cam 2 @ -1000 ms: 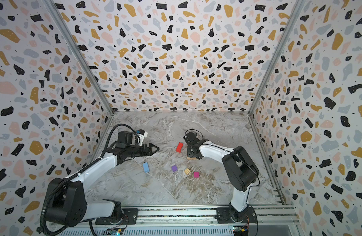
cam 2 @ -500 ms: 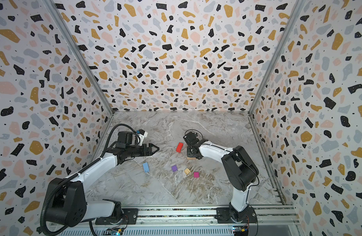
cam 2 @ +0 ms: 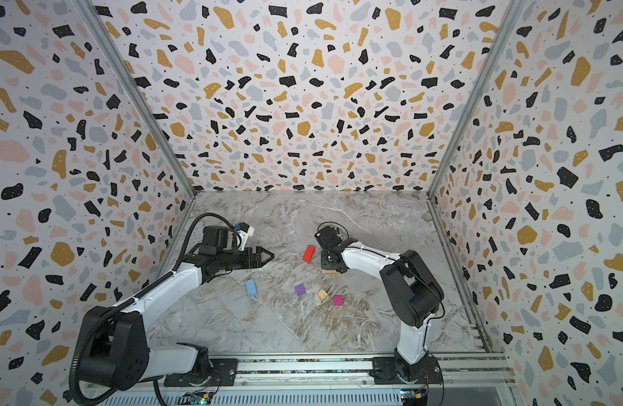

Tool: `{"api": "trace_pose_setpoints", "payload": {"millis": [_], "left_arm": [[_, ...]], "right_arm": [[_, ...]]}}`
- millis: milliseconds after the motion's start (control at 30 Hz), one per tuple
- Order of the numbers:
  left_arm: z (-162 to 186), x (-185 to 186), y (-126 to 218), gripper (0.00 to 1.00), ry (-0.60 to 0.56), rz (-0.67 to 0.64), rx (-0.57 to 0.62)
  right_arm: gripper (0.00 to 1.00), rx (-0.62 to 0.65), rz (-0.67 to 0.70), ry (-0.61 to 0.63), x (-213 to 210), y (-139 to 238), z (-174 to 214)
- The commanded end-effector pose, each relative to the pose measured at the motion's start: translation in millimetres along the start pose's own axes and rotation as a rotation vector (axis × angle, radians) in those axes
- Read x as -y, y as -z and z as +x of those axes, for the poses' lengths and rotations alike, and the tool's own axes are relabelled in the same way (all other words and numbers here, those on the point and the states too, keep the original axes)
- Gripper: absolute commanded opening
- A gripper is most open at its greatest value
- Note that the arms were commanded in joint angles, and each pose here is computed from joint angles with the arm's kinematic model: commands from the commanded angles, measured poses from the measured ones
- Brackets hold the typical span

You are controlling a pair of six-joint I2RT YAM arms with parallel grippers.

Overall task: Build the wood block tower
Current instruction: 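Hold the orange bar upright on top of the stack with the right gripper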

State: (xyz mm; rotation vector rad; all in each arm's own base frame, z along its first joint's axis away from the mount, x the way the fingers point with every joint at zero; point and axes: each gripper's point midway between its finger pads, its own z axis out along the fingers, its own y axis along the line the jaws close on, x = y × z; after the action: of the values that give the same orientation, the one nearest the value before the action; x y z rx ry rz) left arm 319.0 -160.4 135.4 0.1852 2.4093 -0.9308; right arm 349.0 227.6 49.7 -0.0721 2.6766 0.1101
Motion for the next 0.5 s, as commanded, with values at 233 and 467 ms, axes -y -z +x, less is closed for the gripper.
{"api": "trace_pose_setpoints", "payload": {"millis": [233,467], "left_arm": [[-2.3,7.9,1.5,0.91,-0.018,0.030,0.018],[-2.3,8.4,1.3,0.91,-0.015,0.035,0.019]], "right_arm": [[0.25,0.020,0.011,-0.011,1.7,4.0,-10.7],[0.26,0.015,0.011,-0.010,1.6,1.9,-9.2]]}}
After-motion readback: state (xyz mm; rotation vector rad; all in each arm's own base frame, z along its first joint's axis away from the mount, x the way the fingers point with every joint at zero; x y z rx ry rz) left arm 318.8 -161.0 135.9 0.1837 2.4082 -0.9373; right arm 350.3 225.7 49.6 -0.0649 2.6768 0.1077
